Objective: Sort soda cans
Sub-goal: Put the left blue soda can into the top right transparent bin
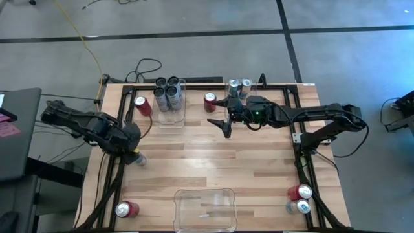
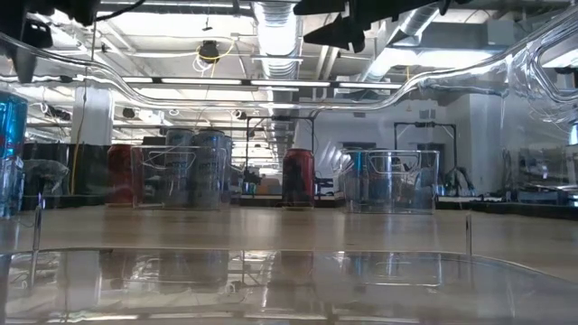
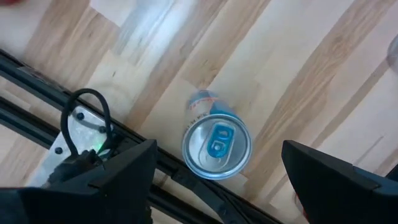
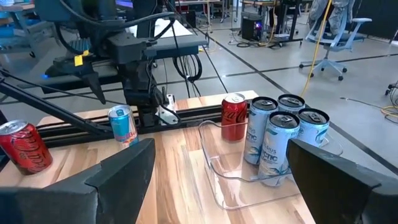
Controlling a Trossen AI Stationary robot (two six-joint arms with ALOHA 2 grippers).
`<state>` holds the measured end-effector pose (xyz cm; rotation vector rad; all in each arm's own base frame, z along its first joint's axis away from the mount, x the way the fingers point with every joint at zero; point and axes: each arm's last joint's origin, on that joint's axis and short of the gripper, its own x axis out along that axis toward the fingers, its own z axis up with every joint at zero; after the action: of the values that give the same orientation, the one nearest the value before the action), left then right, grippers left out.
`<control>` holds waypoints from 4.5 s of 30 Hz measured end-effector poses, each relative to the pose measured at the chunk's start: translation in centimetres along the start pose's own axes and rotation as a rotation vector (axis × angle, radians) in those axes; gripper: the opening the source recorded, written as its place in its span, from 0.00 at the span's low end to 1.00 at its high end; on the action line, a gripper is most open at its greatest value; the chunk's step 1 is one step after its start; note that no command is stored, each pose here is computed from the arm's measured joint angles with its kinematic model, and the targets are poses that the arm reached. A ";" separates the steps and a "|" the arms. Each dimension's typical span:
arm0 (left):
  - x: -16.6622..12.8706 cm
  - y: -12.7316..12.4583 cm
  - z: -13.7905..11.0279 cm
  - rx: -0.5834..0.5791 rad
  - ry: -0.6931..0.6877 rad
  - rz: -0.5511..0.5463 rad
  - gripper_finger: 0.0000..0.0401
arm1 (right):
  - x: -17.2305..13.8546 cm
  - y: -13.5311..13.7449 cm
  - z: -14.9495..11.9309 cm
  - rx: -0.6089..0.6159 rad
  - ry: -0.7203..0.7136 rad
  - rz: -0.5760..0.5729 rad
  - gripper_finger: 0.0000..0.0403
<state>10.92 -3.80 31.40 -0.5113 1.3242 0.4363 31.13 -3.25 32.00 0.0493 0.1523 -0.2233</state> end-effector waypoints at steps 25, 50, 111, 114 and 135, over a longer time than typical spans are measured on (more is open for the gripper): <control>3.2 -2.0 -1.0 0.059 0.032 0.101 0.85 | 0.0 0.0 -0.2 -0.001 0.024 0.000 0.94; 6.3 -2.1 -1.1 0.098 0.032 0.089 0.70 | 0.0 0.0 0.1 0.027 -0.006 0.001 0.94; 7.9 -10.7 20.6 0.659 -0.248 -0.060 0.79 | -3.5 3.6 -6.1 0.102 0.417 -0.050 0.94; 7.9 -10.6 20.5 0.650 -0.237 -0.057 0.81 | -3.3 3.4 -6.0 0.110 0.400 -0.053 0.94; 10.9 -9.8 18.1 0.740 -0.305 -0.051 0.82 | -0.3 7.2 -14.6 0.012 0.779 -0.039 0.94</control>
<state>33.12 -1.11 24.67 0.1378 1.0749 -0.0382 30.37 4.78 17.87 0.1446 0.9278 -0.2350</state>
